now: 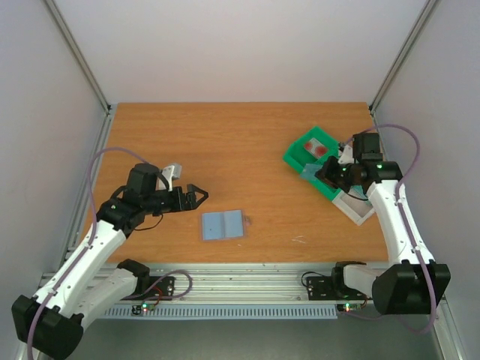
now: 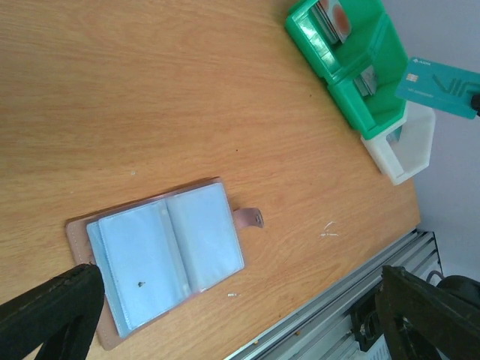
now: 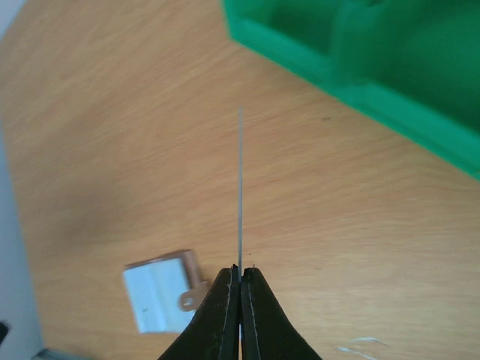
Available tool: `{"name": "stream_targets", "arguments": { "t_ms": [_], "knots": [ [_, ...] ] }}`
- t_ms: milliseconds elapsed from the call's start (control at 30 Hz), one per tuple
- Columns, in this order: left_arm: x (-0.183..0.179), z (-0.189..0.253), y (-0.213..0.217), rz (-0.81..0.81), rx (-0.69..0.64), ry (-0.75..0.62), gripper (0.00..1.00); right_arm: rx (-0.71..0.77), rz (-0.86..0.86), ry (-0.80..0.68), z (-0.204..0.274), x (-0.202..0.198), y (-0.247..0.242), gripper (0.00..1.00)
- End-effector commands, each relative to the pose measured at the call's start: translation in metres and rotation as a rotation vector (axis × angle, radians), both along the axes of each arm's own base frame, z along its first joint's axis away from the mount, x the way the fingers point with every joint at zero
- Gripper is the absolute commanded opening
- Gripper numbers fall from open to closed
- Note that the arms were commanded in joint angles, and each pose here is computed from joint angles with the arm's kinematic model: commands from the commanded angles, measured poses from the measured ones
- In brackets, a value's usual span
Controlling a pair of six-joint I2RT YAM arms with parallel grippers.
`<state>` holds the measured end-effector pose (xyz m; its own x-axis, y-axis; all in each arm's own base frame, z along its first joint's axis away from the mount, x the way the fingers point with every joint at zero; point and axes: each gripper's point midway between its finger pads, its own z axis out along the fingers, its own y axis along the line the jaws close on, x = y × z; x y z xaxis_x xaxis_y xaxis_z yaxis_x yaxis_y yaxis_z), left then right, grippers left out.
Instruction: Take the credit cards out of the card holder
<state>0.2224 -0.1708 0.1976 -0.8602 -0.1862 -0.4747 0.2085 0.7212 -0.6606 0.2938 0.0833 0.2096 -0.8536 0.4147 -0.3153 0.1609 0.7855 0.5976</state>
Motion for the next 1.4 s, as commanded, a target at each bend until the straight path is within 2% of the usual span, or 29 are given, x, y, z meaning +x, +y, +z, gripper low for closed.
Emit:
{"name": "stream_targets", "arguments": {
  "t_ms": [0, 167, 500, 667, 800, 900, 1033, 1367],
  "knots": [
    [0.0, 0.012, -0.003, -0.05, 0.019, -0.028, 0.99, -0.118, -0.064, 0.101, -0.015, -0.011, -0.048, 0.01],
    [-0.001, 0.009, -0.005, -0.059, 0.016, -0.015, 0.99, -0.104, -0.206, 0.144, -0.014, -0.011, -0.092, 0.01],
    [-0.007, -0.001, -0.017, -0.122, -0.036, 0.046, 0.99, -0.493, -0.383, 0.226, -0.007, -0.013, -0.168, 0.01],
    [-0.01, 0.0, -0.024, -0.158, -0.072, 0.072, 0.99, -0.57, -0.404, 0.295, -0.018, -0.009, -0.189, 0.01],
    [-0.012, -0.003, -0.026, -0.166, -0.083, 0.084, 0.99, -0.528, -0.393, 0.323, -0.023, -0.002, -0.2, 0.01],
    [-0.014, 0.0, -0.027, -0.176, -0.094, 0.083, 0.99, -0.408, -0.367, 0.336, -0.028, 0.011, -0.202, 0.01],
    [-0.015, 0.002, -0.027, -0.176, -0.095, 0.077, 0.99, -0.332, -0.326, 0.32, -0.031, 0.03, -0.197, 0.01],
    [-0.016, 0.001, -0.027, -0.179, -0.096, 0.076, 0.99, -0.424, -0.338, 0.41, -0.048, 0.028, -0.218, 0.01]
  ]
}}
